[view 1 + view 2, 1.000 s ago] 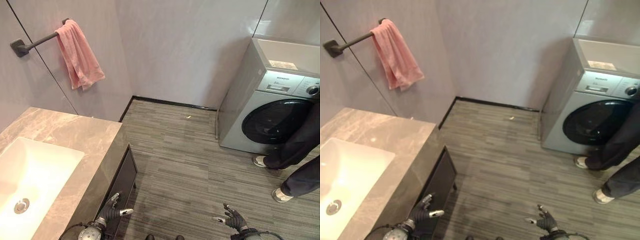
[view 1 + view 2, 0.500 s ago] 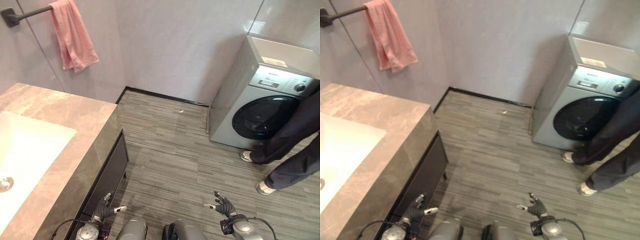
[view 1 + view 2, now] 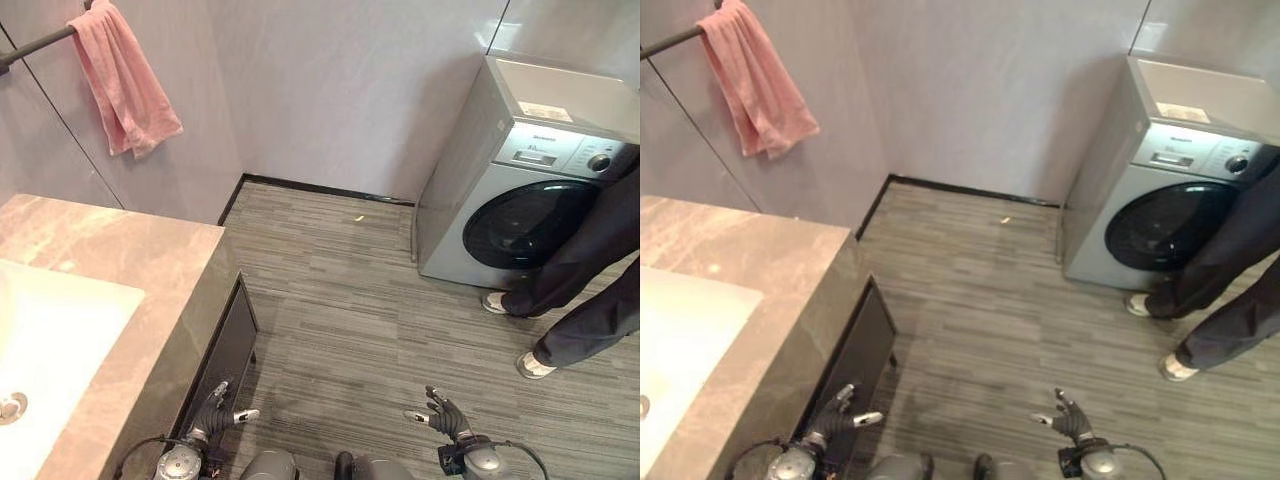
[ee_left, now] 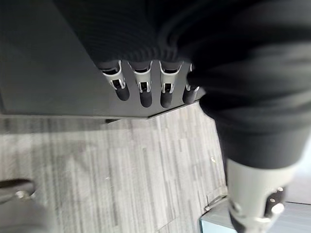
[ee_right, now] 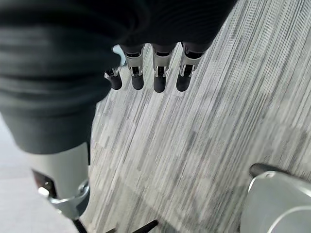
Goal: Put brush and paste in cup on sink, flatten towel.
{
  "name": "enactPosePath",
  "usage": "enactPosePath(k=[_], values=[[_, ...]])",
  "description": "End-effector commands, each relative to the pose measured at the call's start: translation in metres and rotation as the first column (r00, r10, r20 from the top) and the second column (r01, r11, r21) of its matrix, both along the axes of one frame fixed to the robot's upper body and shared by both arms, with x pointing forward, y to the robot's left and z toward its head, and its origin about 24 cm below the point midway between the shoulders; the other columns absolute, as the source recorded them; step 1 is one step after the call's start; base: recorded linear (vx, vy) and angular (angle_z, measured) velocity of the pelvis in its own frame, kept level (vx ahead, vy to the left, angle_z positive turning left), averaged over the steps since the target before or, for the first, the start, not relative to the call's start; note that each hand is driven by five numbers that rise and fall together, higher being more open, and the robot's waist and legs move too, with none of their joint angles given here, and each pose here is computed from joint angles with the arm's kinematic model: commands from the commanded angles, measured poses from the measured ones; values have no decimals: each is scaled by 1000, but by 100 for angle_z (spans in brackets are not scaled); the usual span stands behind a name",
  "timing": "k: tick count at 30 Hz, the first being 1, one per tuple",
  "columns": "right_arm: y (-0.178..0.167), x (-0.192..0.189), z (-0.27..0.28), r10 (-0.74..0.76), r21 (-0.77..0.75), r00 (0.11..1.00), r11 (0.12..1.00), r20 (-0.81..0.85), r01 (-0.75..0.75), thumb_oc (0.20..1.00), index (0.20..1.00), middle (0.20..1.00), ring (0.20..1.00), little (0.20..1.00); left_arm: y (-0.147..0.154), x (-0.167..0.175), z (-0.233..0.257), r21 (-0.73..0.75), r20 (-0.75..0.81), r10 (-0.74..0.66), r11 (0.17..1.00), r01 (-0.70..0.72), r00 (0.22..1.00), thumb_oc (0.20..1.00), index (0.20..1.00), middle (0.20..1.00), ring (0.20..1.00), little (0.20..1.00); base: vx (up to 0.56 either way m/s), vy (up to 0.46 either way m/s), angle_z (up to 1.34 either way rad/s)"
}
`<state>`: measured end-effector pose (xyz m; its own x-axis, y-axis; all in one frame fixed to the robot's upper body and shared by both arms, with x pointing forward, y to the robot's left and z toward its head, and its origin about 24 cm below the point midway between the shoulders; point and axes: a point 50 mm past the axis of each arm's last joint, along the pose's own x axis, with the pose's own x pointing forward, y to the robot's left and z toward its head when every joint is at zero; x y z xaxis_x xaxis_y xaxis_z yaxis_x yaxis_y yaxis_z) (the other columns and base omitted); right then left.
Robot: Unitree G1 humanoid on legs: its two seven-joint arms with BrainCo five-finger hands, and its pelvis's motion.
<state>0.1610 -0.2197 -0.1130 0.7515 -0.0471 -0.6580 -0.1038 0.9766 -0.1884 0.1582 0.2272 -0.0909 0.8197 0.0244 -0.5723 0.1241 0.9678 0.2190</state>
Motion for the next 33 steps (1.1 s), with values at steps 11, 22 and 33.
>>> enactPosePath(k=[11, 22, 33], values=[[-10, 17, 18, -24, 7, 993, 1000, 118, 23, 1000, 1000, 1000, 1000, 1000, 16, 8, 9, 31, 72, 64, 997, -67, 995, 1000, 1000, 1000, 1000, 1000, 263, -65, 20], [-44, 3, 25, -60, -85, 991, 994, 122, 71, 1000, 1000, 1000, 1000, 1000, 25, 15, 13, 22, 96, 104, 994, -106, 990, 1000, 1000, 1000, 1000, 1000, 221, -127, 27], [-27, 2, 26, 6, -57, 990, 998, 139, 2, 1000, 1000, 1000, 1000, 1000, 41, 6, 17, 78, 98, 102, 991, -110, 990, 1000, 1000, 1000, 1000, 1000, 321, 97, -12]])
